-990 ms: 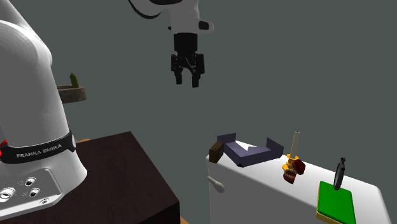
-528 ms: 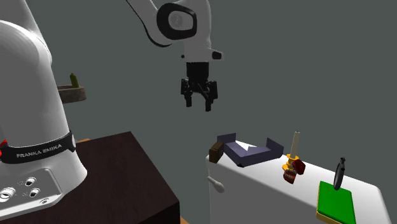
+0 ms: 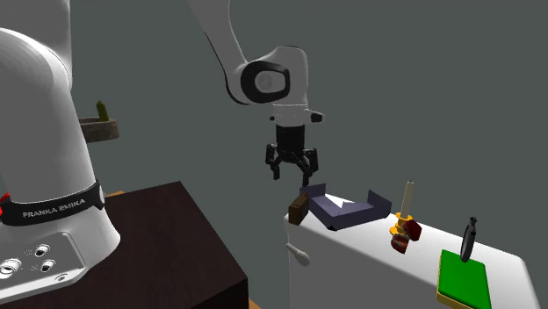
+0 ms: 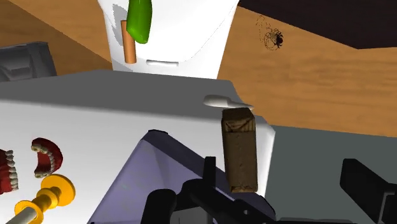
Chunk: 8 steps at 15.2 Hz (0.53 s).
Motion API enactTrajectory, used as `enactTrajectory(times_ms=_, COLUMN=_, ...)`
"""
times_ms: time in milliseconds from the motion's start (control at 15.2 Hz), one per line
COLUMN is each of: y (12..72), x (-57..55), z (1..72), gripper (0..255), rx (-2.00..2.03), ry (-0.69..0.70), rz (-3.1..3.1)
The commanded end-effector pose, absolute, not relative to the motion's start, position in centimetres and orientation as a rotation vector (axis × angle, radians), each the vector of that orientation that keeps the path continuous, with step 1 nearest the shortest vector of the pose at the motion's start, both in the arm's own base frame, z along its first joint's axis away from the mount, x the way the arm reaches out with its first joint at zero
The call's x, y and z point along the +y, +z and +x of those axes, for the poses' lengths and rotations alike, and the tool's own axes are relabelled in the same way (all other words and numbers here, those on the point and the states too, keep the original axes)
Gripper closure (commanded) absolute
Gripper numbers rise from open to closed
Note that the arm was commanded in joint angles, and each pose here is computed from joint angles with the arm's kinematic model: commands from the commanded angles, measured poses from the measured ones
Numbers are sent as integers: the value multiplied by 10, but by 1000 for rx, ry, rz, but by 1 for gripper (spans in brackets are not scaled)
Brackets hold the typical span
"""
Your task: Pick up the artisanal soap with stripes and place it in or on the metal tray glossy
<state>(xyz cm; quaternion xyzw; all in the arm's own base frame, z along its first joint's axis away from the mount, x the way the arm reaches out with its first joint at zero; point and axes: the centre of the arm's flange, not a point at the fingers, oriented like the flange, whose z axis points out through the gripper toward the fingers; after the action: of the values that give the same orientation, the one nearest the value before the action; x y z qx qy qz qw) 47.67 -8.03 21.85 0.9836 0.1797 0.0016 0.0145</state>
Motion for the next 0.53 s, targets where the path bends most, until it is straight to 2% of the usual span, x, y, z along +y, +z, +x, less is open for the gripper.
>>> enactTrajectory(times_ms=0, y=196, x=-84, z=487, gripper=0, rx=611, ry=1, rz=3044)
enactTrajectory(times_ms=462, y=146, x=-89, z=500, gripper=0, rx=670, ry=-5, rz=3023)
